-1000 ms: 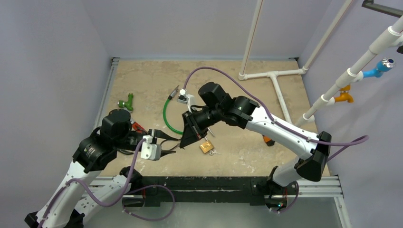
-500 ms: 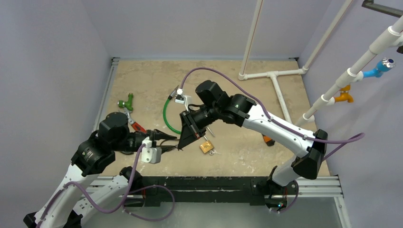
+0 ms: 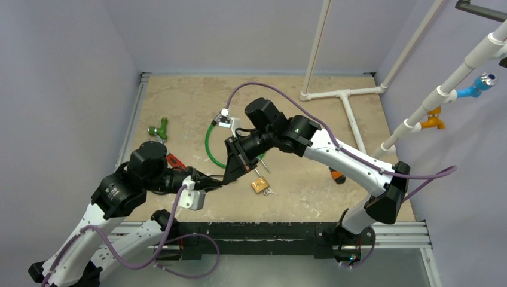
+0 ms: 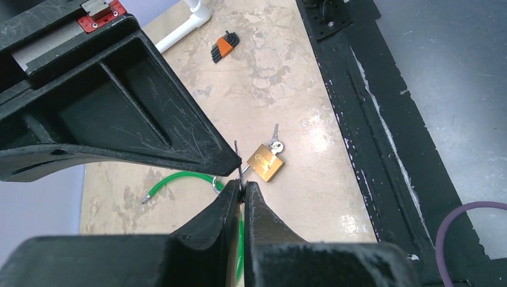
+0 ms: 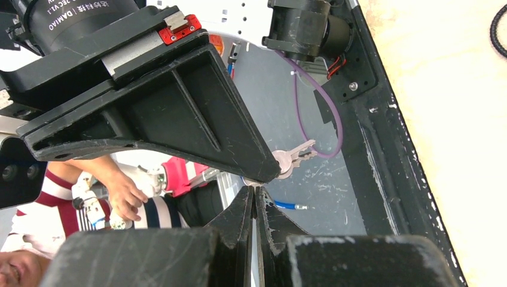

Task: Unlock with the key
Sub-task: Pick up the key from the center of the board.

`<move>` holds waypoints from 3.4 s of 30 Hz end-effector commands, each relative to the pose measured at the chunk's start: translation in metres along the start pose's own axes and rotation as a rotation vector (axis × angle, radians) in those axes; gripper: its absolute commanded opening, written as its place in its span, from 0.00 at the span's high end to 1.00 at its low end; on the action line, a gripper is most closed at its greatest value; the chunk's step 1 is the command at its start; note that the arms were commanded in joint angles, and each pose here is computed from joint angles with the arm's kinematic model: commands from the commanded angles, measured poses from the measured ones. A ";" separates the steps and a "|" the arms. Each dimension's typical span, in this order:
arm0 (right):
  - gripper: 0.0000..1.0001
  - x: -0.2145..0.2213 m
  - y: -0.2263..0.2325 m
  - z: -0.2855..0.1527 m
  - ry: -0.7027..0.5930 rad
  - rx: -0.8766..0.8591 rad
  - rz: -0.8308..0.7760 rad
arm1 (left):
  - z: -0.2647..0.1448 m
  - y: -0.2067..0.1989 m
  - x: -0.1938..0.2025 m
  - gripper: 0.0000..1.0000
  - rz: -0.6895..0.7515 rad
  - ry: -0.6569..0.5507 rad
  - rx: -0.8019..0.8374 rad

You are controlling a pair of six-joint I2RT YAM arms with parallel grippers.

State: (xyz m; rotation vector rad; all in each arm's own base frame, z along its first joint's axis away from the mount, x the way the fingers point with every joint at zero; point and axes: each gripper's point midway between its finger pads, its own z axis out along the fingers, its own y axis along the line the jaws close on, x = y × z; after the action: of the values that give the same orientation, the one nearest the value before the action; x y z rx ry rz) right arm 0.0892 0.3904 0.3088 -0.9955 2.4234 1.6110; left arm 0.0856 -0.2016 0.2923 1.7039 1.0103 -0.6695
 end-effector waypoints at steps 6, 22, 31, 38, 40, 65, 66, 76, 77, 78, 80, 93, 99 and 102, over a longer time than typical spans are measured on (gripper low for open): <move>1.00 -0.008 0.029 -0.009 -0.023 -0.083 -0.061 | -0.001 0.019 -0.016 1.00 -0.077 -0.065 -0.111; 0.67 -0.053 0.034 -0.043 -0.234 0.019 -0.178 | 0.002 0.054 -0.049 1.00 -0.789 -0.301 -0.225; 0.55 -0.075 0.030 -0.089 -0.431 0.020 -0.223 | -0.011 0.068 -0.081 1.00 -0.875 -0.432 -0.202; 0.52 -0.071 0.047 -0.098 -0.515 -0.073 -0.301 | -0.014 0.074 -0.088 1.00 -0.863 -0.468 -0.212; 0.52 -0.071 0.048 -0.098 -0.533 -0.087 -0.304 | -0.013 0.073 -0.087 1.00 -0.868 -0.466 -0.207; 0.82 -0.055 0.071 -0.096 -0.571 -0.190 -0.425 | -0.026 0.085 -0.087 1.00 -0.869 -0.477 -0.301; 0.80 -0.055 0.072 -0.094 -0.569 -0.189 -0.429 | -0.026 0.085 -0.086 1.00 -0.869 -0.476 -0.304; 0.73 -0.057 0.069 -0.088 -0.552 -0.179 -0.426 | -0.029 0.085 -0.093 1.00 -0.840 -0.483 -0.294; 0.72 -0.057 0.065 -0.087 -0.547 -0.164 -0.420 | -0.029 0.085 -0.094 1.00 -0.837 -0.483 -0.292; 0.70 -0.056 0.063 -0.086 -0.540 -0.153 -0.417 | -0.029 0.084 -0.094 1.00 -0.833 -0.483 -0.289; 0.64 -0.057 0.057 -0.086 -0.540 -0.125 -0.415 | -0.029 0.083 -0.095 1.00 -0.832 -0.483 -0.284; 0.90 -0.063 0.075 -0.090 -0.588 -0.208 -0.440 | -0.030 0.084 -0.096 1.00 -0.826 -0.485 -0.286; 1.00 -0.063 0.072 -0.089 -0.591 -0.210 -0.429 | -0.031 0.085 -0.097 1.00 -0.814 -0.486 -0.295; 1.00 -0.063 0.073 -0.092 -0.602 -0.200 -0.428 | -0.030 0.084 -0.096 1.00 -0.814 -0.481 -0.288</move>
State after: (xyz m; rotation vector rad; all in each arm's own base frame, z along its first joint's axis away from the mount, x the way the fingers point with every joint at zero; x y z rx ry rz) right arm 0.1265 0.3639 0.4148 -0.8284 1.6502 1.6951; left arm 0.1146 -0.2179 0.4040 0.7467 1.4198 -1.3214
